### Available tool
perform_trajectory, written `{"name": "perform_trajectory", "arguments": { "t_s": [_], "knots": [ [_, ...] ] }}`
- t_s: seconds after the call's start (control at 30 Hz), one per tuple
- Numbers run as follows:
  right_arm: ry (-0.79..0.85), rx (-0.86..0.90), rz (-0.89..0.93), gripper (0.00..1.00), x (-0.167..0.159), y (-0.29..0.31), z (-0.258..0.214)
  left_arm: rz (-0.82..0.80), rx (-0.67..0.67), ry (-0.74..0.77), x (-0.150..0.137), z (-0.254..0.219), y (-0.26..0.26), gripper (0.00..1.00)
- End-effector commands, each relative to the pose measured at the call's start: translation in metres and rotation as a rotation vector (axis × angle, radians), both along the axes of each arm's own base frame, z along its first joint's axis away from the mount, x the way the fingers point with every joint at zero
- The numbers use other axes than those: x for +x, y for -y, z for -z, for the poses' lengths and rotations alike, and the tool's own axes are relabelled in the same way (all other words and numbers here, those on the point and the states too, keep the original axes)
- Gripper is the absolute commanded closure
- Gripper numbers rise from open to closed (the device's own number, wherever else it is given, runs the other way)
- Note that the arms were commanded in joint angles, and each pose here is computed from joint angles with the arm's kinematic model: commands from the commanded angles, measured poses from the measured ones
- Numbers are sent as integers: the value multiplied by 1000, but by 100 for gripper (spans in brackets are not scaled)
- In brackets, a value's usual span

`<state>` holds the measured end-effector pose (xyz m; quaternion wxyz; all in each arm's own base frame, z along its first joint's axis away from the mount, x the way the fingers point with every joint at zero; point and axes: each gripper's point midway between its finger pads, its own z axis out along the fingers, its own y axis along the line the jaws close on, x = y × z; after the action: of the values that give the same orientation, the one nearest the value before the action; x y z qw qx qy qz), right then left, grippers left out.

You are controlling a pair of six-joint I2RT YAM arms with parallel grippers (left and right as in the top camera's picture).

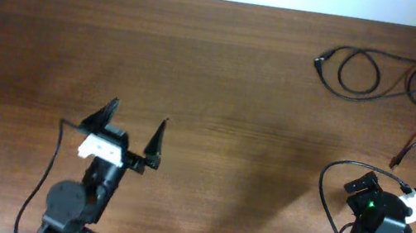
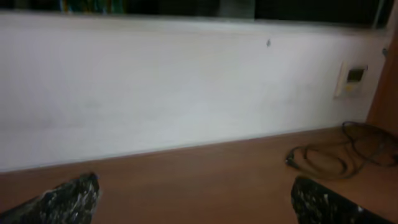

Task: Untangle cables

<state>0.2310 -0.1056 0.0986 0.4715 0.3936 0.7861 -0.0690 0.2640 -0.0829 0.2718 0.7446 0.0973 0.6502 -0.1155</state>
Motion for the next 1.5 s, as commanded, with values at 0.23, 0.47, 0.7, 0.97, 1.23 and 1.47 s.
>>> {"name": "perform_trajectory", "arguments": {
  "t_s": [0.23,0.47,0.7,0.97,1.23,1.47],
  "knots": [
    [-2,-4,8,1,-1,1,2,-56,-17,208,-28,-3,-33,1],
    [-2,-4,8,1,-1,1,2,-132,17,298,-40,-15,-55,1],
    [-2,-4,8,1,-1,1,2,-159,18,287,-40,-3,-60,1],
    [-2,-4,8,1,-1,1,2,-219,14,61,-23,49,-70,1],
    [-2,-4,8,1,-1,1,2,-244,168,-178,-18,113,-75,1],
    [-2,-4,8,1,-1,1,2,-246,239,-167,-18,114,-75,1]
  ]
}}
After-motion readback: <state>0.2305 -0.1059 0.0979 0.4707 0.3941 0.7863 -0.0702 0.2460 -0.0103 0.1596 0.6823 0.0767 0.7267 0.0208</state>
